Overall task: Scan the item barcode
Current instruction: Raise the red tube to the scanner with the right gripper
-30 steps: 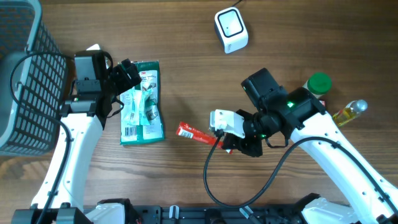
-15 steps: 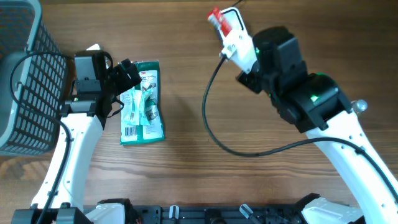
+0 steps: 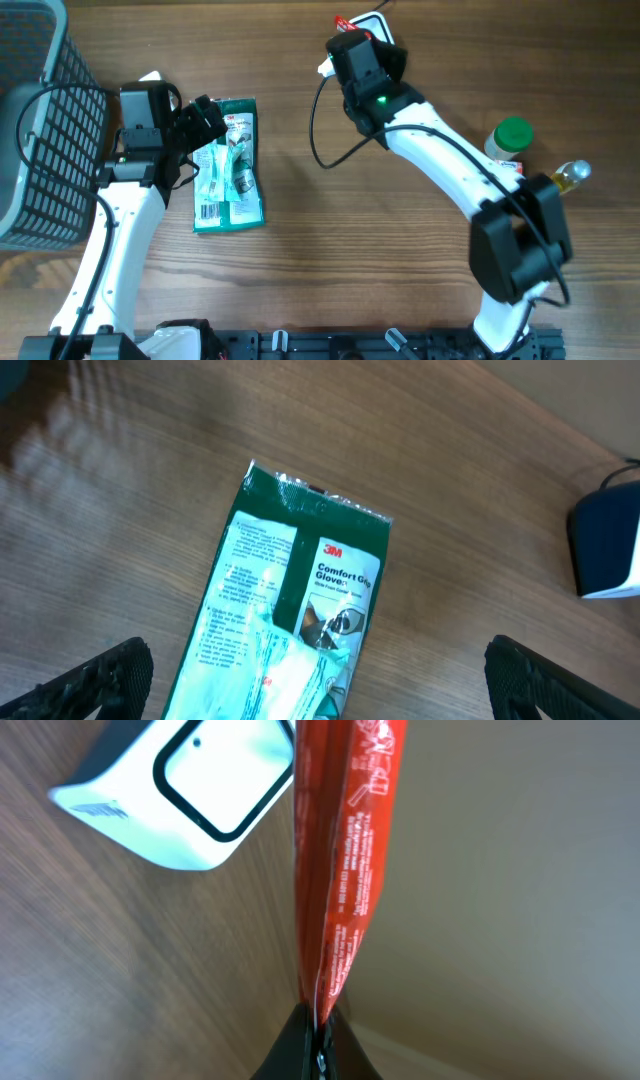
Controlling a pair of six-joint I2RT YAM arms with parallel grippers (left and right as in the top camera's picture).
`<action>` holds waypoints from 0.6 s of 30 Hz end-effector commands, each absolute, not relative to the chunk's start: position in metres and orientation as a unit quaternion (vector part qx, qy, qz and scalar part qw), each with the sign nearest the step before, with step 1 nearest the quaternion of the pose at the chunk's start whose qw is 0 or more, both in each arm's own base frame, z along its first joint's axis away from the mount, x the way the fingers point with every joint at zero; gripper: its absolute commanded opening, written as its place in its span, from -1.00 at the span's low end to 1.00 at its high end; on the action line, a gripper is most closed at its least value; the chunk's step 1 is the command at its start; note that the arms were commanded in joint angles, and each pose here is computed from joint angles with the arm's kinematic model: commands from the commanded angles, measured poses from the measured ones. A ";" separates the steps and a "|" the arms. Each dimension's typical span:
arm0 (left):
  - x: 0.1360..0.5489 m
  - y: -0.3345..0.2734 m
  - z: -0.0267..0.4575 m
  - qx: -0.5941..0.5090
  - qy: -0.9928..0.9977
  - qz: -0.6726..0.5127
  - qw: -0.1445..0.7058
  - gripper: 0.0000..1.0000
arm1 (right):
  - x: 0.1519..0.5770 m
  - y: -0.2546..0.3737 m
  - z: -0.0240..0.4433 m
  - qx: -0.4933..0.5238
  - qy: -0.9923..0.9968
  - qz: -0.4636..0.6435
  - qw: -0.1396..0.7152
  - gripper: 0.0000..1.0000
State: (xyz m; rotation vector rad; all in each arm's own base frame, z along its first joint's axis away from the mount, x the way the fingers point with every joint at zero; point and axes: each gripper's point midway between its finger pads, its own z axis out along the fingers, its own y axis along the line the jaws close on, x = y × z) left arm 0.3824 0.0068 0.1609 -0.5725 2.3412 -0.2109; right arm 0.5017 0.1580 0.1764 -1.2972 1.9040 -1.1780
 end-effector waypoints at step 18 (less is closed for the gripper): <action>0.383 0.009 0.160 -0.215 0.907 -0.076 0.354 1.00 | 0.545 0.090 0.122 -0.395 0.714 -0.537 0.215 -0.92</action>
